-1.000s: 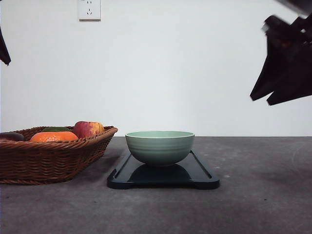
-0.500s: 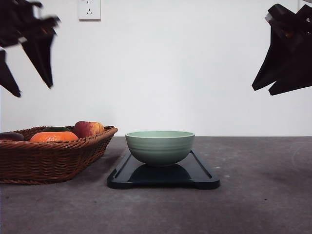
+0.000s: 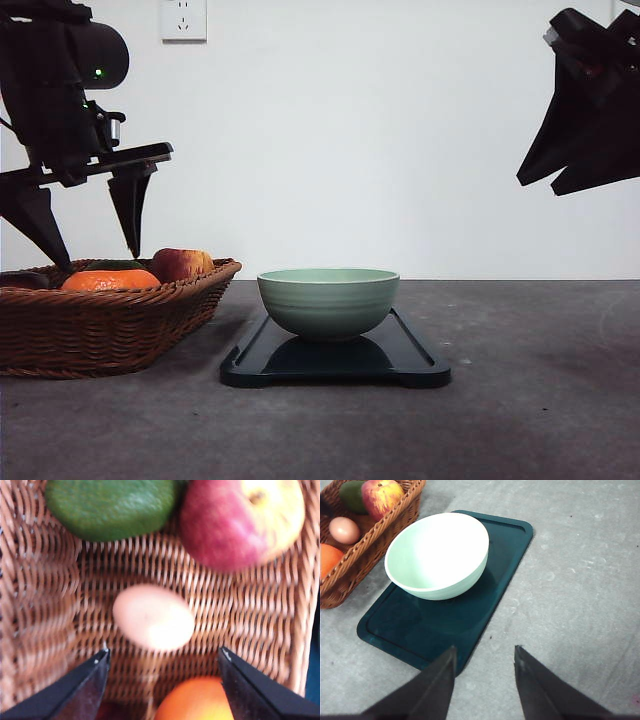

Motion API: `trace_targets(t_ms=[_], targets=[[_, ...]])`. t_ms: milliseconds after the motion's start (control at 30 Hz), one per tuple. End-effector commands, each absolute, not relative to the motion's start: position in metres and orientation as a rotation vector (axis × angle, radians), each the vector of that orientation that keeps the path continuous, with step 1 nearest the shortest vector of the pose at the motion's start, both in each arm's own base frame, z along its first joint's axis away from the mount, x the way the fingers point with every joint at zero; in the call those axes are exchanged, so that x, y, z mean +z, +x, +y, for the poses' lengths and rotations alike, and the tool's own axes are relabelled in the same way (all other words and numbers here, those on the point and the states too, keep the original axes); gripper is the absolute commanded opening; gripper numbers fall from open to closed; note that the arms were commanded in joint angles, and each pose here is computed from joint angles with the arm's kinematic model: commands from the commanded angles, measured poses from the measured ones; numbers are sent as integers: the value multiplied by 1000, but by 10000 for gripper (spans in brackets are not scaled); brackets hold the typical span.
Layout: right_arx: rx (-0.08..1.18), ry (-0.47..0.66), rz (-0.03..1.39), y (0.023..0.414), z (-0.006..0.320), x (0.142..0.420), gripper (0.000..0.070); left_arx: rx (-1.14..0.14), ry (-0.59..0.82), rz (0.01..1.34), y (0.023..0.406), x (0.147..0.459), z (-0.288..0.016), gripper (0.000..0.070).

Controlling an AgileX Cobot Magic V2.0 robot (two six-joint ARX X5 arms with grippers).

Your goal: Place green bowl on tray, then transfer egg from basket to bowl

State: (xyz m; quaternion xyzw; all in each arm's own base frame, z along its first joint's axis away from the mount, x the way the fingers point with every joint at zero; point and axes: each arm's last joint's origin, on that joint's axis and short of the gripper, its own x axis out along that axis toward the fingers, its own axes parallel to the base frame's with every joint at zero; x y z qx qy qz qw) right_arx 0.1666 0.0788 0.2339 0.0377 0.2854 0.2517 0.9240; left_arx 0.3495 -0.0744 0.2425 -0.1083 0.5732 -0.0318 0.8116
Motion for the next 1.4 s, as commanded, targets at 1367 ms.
trace_targets(t_ms=[1367], targets=[[530, 45, 570, 168, 80, 235, 224, 54, -196, 1189, 374, 211, -91, 431]])
